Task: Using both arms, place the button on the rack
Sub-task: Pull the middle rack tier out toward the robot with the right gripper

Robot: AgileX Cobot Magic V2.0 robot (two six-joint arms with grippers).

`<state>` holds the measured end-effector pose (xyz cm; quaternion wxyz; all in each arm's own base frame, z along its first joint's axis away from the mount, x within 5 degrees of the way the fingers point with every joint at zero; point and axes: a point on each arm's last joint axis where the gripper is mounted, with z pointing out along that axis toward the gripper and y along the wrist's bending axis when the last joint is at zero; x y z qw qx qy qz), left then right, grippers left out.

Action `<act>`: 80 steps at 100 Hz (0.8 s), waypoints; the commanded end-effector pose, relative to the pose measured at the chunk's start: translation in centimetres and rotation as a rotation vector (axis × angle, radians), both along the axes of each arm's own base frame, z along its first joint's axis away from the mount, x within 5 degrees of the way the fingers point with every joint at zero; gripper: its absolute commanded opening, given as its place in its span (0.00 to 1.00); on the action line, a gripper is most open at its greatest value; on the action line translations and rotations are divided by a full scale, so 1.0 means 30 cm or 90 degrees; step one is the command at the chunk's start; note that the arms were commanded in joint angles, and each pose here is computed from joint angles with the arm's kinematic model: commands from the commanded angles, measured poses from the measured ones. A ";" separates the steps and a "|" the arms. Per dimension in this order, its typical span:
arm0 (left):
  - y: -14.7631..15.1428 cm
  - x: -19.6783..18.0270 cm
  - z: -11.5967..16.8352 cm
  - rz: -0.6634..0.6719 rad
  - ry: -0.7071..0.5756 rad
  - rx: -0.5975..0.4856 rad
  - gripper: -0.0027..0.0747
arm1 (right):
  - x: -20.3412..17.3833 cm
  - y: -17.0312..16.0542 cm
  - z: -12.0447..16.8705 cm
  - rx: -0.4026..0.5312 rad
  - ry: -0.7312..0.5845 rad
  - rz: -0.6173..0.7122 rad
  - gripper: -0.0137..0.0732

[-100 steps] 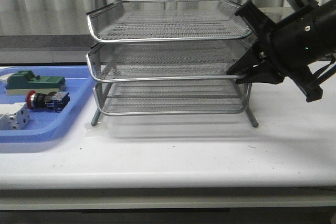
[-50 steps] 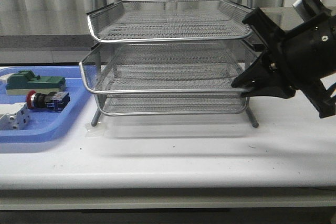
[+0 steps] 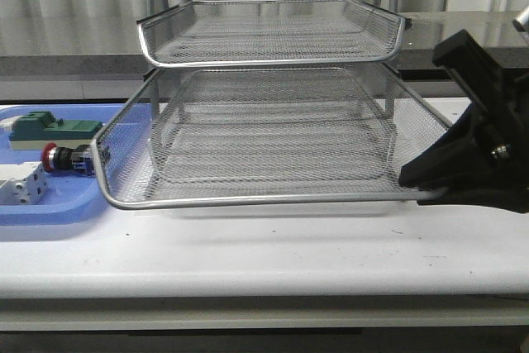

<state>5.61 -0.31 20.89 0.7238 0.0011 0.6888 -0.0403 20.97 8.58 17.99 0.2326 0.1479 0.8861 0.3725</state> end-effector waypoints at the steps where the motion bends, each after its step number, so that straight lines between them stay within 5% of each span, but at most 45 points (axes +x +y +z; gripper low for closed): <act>1: -0.002 -0.006 -0.007 -0.008 -0.051 -0.010 0.01 | -0.009 0.005 0.027 -0.018 -0.041 0.039 0.26; 30: -0.002 -0.006 -0.007 -0.008 -0.051 -0.010 0.01 | -0.022 0.005 0.062 -0.032 -0.094 0.068 0.66; 80: -0.002 -0.006 -0.007 -0.008 -0.051 -0.010 0.01 | -0.128 -0.036 0.157 -0.181 -0.164 0.173 0.67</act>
